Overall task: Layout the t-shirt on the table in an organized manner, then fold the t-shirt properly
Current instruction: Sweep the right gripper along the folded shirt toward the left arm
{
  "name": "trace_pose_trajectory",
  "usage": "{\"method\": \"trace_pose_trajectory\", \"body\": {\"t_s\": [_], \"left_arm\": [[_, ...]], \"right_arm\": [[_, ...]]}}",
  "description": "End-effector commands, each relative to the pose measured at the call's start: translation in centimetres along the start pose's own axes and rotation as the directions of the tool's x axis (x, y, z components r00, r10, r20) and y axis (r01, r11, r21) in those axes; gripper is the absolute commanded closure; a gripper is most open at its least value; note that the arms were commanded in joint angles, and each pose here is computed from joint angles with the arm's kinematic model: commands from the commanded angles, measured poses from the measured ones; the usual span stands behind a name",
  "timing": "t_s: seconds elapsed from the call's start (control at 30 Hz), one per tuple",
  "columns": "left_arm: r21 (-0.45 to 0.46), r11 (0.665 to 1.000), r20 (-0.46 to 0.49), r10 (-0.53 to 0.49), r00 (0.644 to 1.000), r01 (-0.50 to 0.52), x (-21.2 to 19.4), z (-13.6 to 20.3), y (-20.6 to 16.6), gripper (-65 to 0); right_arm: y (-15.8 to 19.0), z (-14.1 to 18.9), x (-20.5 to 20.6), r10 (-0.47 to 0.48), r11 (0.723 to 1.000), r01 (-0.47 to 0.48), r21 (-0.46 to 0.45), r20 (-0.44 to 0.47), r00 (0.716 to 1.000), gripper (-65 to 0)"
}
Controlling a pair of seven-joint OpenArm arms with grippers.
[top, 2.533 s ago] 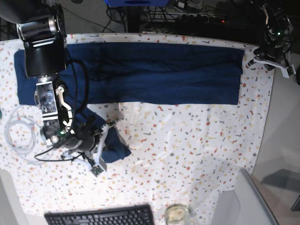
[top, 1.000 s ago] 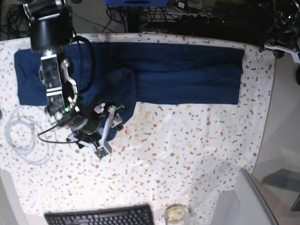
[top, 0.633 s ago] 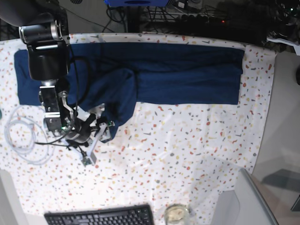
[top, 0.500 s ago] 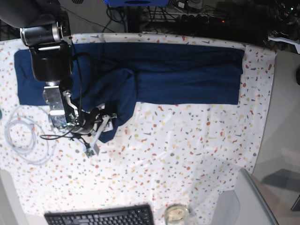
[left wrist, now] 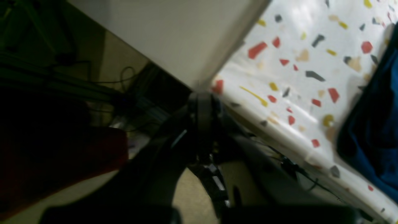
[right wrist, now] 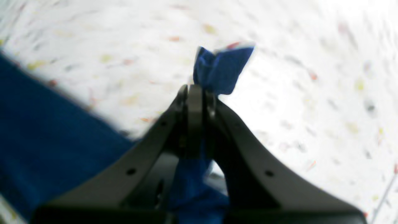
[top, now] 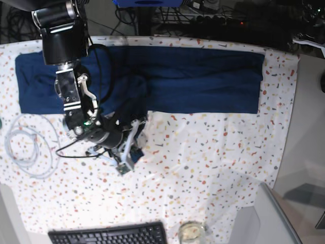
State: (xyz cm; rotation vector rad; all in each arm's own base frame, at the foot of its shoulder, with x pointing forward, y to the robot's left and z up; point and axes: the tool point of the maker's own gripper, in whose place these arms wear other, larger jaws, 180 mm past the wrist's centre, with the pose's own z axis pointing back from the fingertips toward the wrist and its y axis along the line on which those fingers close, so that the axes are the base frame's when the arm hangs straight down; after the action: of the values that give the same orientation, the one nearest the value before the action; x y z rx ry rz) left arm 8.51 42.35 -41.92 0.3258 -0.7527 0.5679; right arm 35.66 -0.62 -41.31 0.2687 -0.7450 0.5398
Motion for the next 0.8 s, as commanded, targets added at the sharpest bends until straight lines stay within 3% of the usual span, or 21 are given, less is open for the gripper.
{"method": "trace_pose_trajectory", "body": {"t_s": [0.0, 0.1, 0.27, 0.57, 0.77], "left_arm": [[0.014, 1.0, 0.056, -0.028, 0.998, 0.028, 2.0, 0.5, 0.8, 0.0], [0.02, 0.999, 0.065, -0.048, 0.997, 0.047, 2.6, 0.7, 1.2, 0.0], [0.021, 0.999, 0.06, -0.048, 0.997, 0.047, 2.5, 0.7, 1.3, 0.0], [0.028, 0.998, 0.041, -0.059, 0.997, 0.058, 1.8, 1.0, 1.8, 0.0], [0.029, 0.998, 0.034, -0.056, 0.998, 0.055, 1.5, 1.0, 1.9, 0.0]], "right_arm": [[1.1, 1.1, 2.7, 0.051, 0.999, -0.052, 0.011, 0.069, 0.996, 0.0], [5.6, 3.5, 4.5, 0.147, 0.986, -0.155, 0.055, 0.125, 0.981, 0.0], [13.1, 7.2, 7.8, 0.28, 0.937, -0.321, 0.135, 0.259, 0.924, 0.0], [19.8, 8.6, 10.5, 0.322, 0.882, -0.413, 0.227, 0.352, 0.879, 0.0], [23.8, 10.6, 11.0, 0.362, 0.826, -0.494, 0.271, 0.417, 0.834, 0.0]]}}
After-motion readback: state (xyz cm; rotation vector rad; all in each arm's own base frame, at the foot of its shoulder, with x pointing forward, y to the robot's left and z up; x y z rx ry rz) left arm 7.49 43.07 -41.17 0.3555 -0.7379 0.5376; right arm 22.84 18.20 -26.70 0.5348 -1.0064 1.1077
